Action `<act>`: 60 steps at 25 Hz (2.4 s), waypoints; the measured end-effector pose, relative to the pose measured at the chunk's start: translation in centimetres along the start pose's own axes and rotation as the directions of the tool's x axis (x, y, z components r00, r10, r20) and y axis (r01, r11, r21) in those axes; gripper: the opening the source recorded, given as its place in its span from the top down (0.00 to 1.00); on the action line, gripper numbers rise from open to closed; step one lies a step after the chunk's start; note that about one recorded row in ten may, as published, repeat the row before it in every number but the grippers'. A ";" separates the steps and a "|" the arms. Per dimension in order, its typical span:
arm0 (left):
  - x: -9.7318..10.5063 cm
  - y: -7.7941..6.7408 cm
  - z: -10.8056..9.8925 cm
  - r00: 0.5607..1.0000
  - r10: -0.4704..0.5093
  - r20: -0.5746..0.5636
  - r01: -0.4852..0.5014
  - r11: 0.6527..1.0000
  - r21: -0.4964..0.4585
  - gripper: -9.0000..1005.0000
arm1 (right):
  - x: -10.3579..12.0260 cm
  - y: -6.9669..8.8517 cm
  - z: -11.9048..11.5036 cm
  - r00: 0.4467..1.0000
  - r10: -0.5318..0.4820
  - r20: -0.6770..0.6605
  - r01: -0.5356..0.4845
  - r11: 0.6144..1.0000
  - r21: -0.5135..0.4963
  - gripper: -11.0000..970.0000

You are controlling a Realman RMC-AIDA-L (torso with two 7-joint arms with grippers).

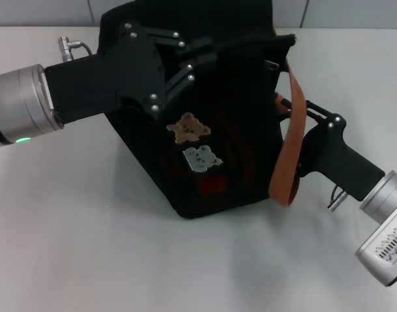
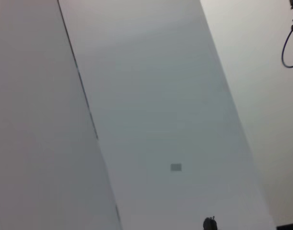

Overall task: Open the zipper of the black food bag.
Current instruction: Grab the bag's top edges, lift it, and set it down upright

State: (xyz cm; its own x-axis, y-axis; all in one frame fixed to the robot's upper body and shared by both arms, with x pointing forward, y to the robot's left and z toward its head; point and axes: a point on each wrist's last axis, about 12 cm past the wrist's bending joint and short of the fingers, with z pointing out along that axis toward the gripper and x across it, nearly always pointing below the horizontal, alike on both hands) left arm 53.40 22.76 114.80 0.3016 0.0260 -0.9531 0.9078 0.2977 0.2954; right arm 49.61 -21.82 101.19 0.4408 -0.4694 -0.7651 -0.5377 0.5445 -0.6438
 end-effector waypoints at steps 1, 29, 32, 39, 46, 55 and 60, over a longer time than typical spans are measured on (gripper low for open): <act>0.0 -0.1 0.2 1.000 0.000 0.005 0.000 1.000 0.005 0.89 | -0.1 0.0 0.1 1.000 0.000 0.003 0.000 1.000 -0.002 0.43; 0.5 -0.4 1.7 1.000 -0.019 -0.002 0.019 0.998 0.065 0.89 | -1.0 0.6 1.0 0.999 -0.024 0.044 0.024 1.000 0.000 0.53; 0.6 -0.3 1.7 1.000 -0.019 -0.007 0.019 0.998 0.059 0.89 | -1.1 0.8 0.8 0.998 -0.051 0.045 0.051 0.999 0.004 0.60; 0.6 -0.3 1.8 1.000 -0.020 -0.008 0.021 0.998 0.059 0.89 | -1.1 0.7 0.8 0.997 -0.056 0.046 0.055 0.998 0.005 0.76; 0.6 -0.3 1.7 1.000 -0.021 -0.008 0.022 0.998 0.056 0.89 | -1.0 0.7 0.9 0.997 -0.058 0.041 0.058 0.998 0.002 0.95; 1.2 -0.4 0.4 0.999 -0.030 -0.011 0.030 1.000 0.007 0.89 | -0.5 0.7 0.9 0.998 -0.055 0.004 0.055 0.998 -0.011 0.98; 1.7 -0.3 -0.7 0.999 -0.044 -0.010 0.043 0.998 -0.037 0.89 | -0.2 0.8 0.7 0.999 -0.052 -0.018 0.051 0.999 -0.016 0.97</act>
State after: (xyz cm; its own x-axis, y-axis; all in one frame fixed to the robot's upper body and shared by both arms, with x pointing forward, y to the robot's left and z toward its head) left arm 53.44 23.35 113.05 0.2590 0.0221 -0.9656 0.9087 0.3332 0.2514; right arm 49.60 -20.76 100.84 0.4551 -0.5092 -0.7304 -0.5257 0.5084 -0.6820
